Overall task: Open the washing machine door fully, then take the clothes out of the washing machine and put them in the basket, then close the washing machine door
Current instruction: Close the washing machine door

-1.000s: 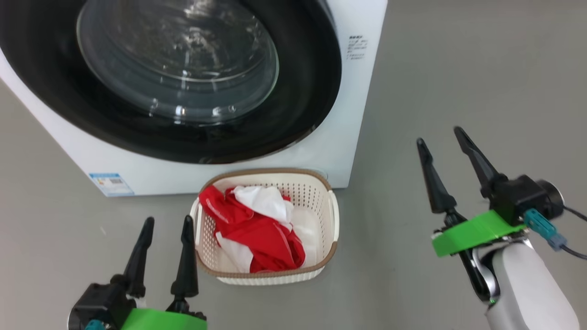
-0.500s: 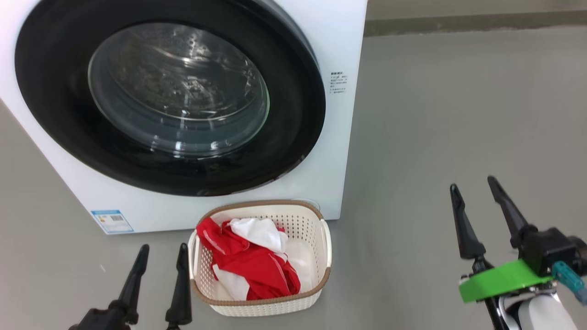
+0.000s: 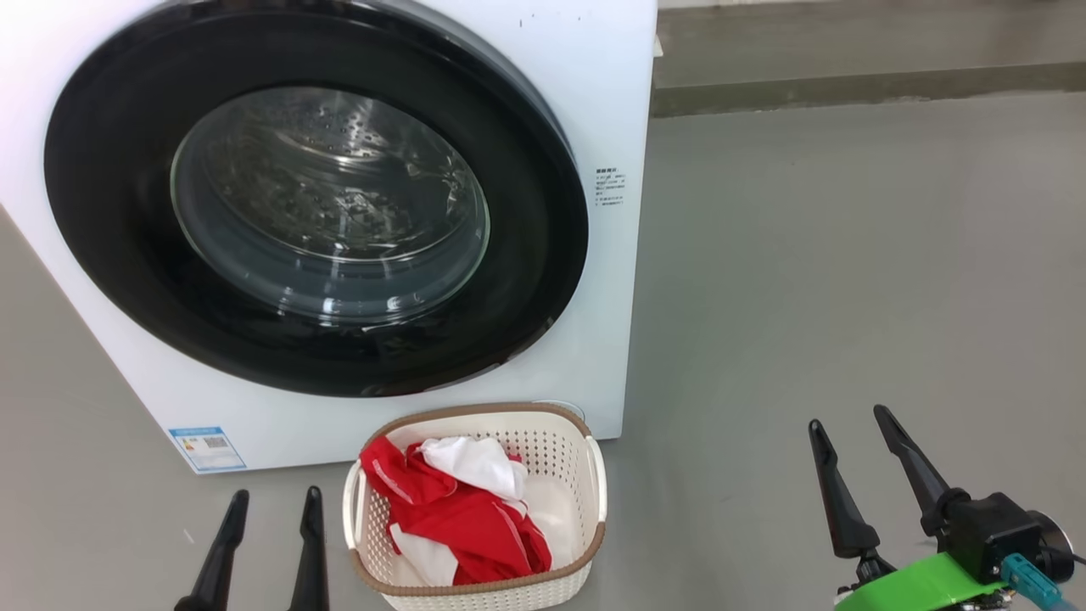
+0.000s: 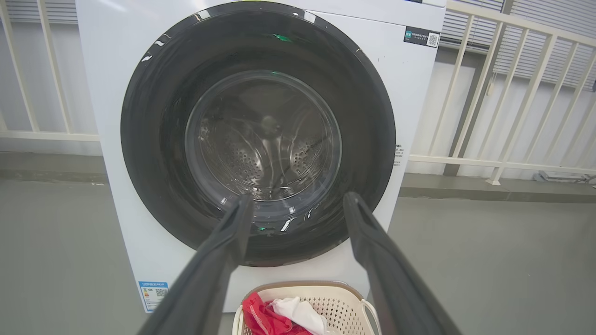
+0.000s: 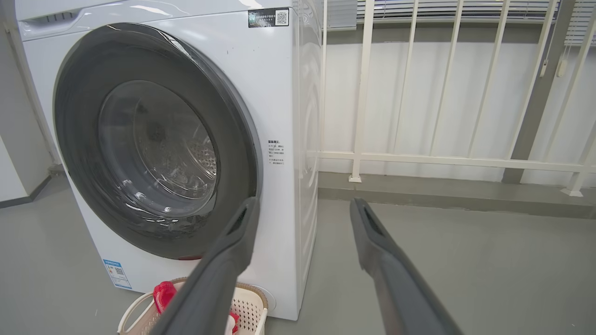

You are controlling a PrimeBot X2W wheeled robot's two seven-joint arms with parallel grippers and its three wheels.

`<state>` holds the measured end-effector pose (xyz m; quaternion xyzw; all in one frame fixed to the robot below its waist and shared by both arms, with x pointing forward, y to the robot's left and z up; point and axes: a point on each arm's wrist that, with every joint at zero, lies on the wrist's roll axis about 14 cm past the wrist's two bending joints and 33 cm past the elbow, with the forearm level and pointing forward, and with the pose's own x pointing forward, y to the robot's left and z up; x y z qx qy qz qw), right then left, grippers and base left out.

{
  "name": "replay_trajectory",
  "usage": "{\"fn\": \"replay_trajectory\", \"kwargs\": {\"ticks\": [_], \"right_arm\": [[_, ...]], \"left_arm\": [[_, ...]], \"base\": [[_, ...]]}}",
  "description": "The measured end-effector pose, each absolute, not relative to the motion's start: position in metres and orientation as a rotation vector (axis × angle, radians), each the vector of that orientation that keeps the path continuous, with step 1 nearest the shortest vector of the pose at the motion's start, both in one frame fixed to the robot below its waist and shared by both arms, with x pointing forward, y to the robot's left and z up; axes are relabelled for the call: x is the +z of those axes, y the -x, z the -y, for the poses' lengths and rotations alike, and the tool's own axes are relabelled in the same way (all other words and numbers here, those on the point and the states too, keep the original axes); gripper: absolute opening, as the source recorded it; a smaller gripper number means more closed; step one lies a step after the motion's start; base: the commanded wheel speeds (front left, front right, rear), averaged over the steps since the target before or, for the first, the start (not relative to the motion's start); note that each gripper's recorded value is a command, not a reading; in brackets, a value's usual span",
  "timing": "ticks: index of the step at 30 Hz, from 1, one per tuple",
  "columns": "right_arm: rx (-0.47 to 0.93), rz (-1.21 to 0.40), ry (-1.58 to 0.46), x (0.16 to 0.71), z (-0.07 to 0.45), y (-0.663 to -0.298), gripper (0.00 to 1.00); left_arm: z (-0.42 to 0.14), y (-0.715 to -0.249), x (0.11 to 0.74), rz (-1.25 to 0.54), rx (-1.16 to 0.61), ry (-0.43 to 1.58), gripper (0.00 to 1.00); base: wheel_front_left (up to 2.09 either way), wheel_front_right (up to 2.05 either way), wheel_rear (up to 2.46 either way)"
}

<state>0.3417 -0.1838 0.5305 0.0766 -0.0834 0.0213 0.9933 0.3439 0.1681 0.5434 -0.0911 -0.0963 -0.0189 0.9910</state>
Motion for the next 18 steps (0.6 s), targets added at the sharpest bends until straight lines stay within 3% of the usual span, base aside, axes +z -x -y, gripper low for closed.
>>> {"fn": "replay_trajectory", "kwargs": {"ticks": [18], "right_arm": [[0.035, 0.16, -0.154, 0.527, 0.186, -0.334, 1.0]], "left_arm": [[-0.173, -0.339, 0.533, 0.165, -0.02, 0.175, 1.0]], "base": [[0.0, 0.0, 0.0]]}}
